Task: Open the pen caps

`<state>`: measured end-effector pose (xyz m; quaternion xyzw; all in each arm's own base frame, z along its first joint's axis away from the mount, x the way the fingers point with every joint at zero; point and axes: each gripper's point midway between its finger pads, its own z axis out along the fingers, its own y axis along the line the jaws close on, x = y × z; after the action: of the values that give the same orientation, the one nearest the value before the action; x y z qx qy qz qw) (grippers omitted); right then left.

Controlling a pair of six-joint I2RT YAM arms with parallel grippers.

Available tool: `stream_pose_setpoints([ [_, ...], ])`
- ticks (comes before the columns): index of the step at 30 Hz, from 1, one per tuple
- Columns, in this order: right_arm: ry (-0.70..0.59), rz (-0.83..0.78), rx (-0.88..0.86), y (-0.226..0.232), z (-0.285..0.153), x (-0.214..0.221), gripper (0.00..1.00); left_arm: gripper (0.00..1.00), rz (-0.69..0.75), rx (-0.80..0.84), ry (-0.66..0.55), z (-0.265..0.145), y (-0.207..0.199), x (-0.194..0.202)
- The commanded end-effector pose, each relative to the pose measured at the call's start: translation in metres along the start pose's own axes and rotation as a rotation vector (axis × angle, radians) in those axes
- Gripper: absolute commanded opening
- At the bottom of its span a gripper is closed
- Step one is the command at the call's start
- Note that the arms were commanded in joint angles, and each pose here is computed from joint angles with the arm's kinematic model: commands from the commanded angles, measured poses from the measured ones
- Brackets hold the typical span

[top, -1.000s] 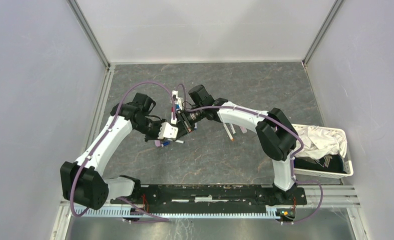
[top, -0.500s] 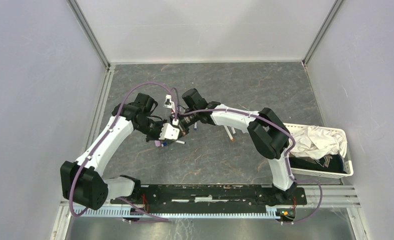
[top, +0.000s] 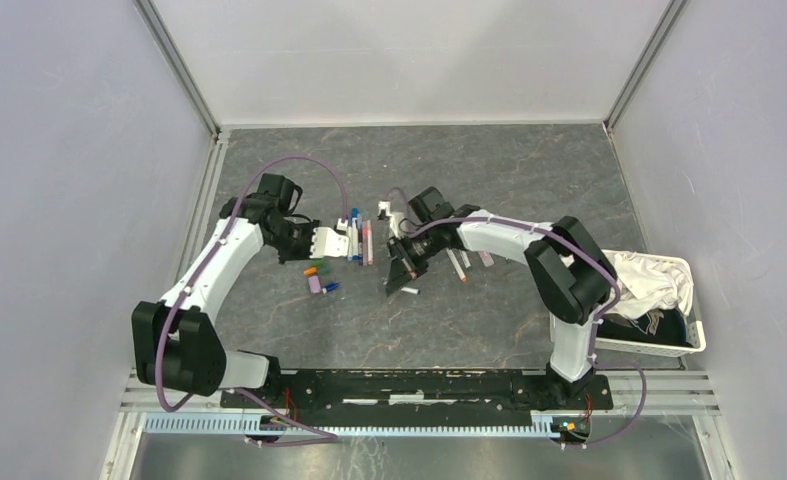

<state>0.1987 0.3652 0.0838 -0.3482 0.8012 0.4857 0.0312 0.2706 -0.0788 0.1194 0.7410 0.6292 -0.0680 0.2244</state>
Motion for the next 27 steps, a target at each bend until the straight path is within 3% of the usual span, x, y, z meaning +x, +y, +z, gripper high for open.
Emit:
stream_pose_setpoints([
  [1,-0.148,-0.026,0.303,-0.046,-0.057,-0.028,0.0,0.02,-0.063,-0.052,-0.132,0.011,0.015,-0.022],
  [5,-0.322,0.107,0.727,-0.119,-0.137,-0.031,0.0,0.03,-0.199,-0.008,-0.18,0.043,0.007,-0.027],
  [10,-0.441,0.159,0.947,-0.157,-0.185,-0.025,0.0,0.03,-0.298,0.041,-0.123,0.081,0.0,-0.01],
  [15,-0.43,0.19,1.013,-0.18,-0.187,-0.017,0.0,0.04,-0.374,0.067,-0.054,0.104,-0.002,0.009],
  [19,-0.419,0.202,1.046,-0.192,-0.186,-0.016,0.0,0.12,-0.399,0.086,-0.034,0.111,-0.005,0.014],
  [25,-0.406,0.196,1.052,-0.203,-0.181,-0.015,0.22,0.31,-0.396,0.097,-0.032,0.106,-0.009,0.013],
  [27,-0.402,0.194,1.053,-0.205,-0.181,-0.015,0.24,0.39,-0.392,0.104,-0.036,0.101,-0.01,0.01],
])
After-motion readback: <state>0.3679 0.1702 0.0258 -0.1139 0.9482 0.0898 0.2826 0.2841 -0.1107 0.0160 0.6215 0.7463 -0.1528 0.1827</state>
